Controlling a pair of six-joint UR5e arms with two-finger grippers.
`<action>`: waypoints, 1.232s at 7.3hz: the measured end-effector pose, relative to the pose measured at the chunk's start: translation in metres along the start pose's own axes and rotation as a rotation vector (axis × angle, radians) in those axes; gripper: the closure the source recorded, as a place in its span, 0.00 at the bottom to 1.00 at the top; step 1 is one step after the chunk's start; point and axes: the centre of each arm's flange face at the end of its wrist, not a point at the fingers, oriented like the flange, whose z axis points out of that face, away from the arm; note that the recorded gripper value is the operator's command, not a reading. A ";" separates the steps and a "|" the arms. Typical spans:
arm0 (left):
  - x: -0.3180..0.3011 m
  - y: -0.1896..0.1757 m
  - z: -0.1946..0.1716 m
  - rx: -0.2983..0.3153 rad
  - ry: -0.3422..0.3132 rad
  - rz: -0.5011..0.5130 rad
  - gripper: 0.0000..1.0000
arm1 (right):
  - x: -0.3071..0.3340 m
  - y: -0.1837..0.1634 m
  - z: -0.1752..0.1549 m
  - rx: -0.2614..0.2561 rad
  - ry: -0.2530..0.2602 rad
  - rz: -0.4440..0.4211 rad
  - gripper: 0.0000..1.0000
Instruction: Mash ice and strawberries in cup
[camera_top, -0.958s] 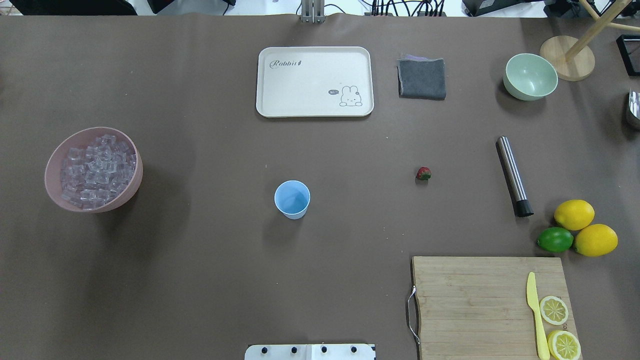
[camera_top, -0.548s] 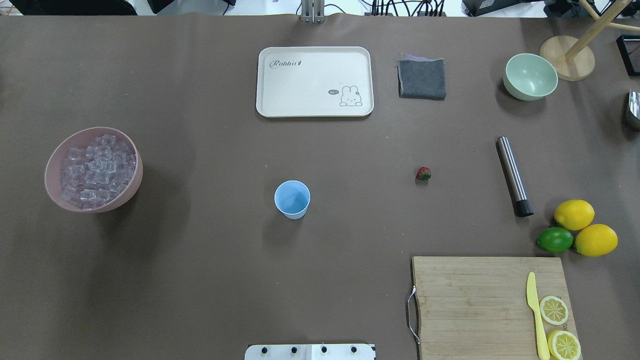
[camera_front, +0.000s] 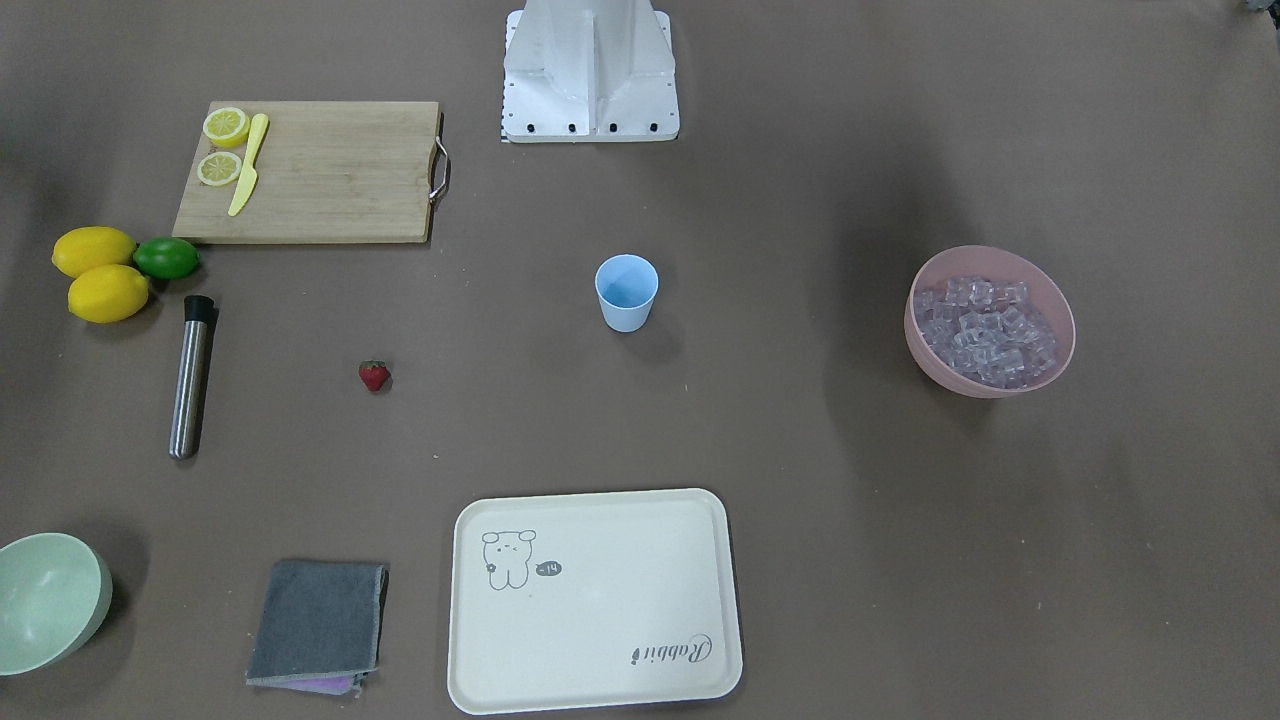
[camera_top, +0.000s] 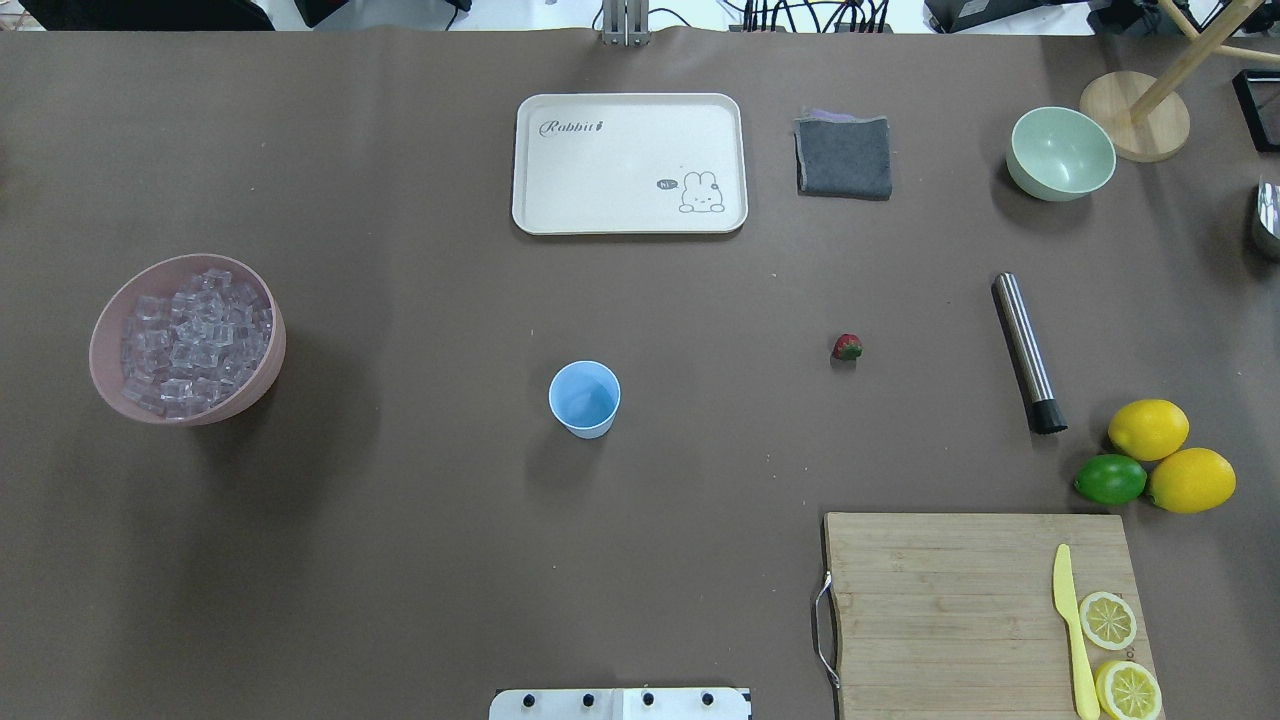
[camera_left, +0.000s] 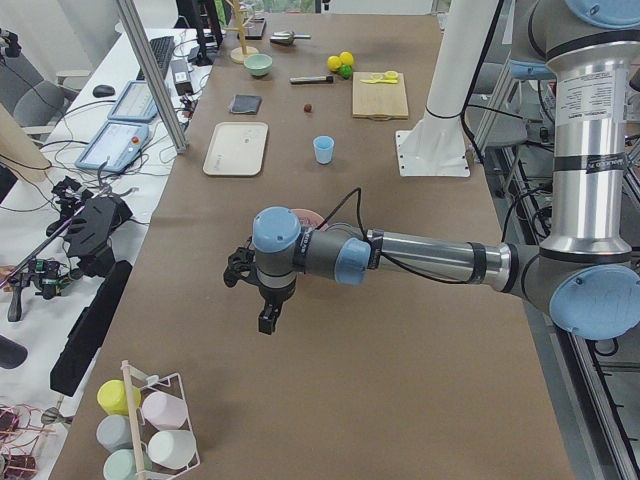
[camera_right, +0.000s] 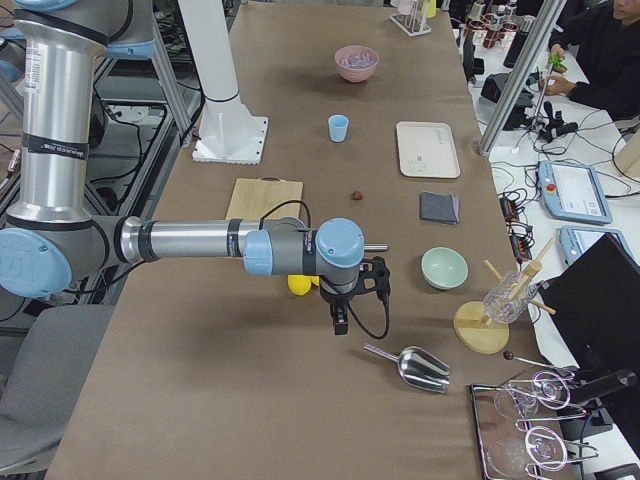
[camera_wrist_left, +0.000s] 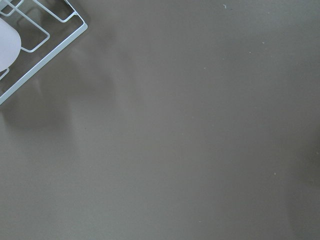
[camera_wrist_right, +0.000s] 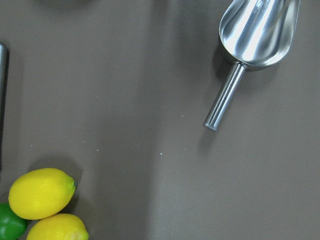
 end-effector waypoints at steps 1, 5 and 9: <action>0.027 -0.006 -0.007 0.014 0.008 0.036 0.02 | -0.007 -0.004 0.004 0.008 -0.007 -0.030 0.00; 0.159 -0.020 0.020 0.047 0.067 0.167 0.09 | -0.028 -0.012 0.019 0.012 -0.021 -0.115 0.00; 0.224 -0.015 0.063 0.017 0.068 0.305 0.19 | -0.032 -0.013 0.028 -0.007 -0.025 -0.122 0.00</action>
